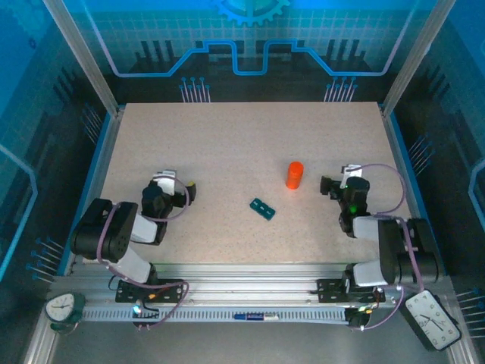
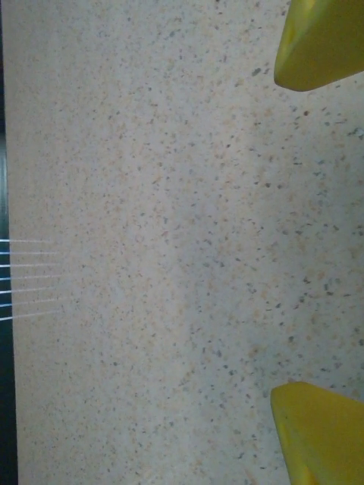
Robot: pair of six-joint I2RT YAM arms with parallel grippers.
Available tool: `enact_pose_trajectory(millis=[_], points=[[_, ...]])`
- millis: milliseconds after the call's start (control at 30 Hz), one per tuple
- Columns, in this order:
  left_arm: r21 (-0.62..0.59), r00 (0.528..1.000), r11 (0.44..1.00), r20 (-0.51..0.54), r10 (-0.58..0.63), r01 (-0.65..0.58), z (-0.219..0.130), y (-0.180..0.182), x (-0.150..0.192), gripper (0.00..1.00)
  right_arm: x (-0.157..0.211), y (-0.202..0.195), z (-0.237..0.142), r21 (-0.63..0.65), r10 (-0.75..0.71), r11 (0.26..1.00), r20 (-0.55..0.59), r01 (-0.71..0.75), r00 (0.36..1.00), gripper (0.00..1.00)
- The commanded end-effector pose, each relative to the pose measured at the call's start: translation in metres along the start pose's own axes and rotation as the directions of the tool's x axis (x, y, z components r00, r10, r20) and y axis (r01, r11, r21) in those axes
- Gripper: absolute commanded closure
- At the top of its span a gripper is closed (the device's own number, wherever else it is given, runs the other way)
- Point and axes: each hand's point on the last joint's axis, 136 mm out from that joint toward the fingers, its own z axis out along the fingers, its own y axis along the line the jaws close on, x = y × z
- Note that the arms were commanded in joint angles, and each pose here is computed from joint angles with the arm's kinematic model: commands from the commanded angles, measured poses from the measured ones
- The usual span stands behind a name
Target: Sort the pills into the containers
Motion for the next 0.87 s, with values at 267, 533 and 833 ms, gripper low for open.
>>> enact_pose_trajectory(millis=[267, 533, 833], points=[[-0.01, 0.994, 0.994, -0.001, -0.106, 0.106, 0.022, 0.021, -0.036, 0.01, -0.036, 0.034, 0.016, -0.076, -0.103, 0.991, 0.12, 0.112, 0.987, 0.0], [-0.009, 0.995, 0.995, 0.003, -0.102, 0.102, 0.022, 0.02, -0.036, 0.01, -0.036, 0.038, 0.016, -0.066, -0.128, 0.988, 0.122, 0.137, 0.984, 0.0], [-0.011, 0.995, 0.995, 0.004, -0.103, 0.103, 0.022, 0.021, -0.036, 0.01, -0.035, 0.04, 0.016, -0.108, -0.118, 0.986, 0.115, 0.131, 0.986, 0.0]])
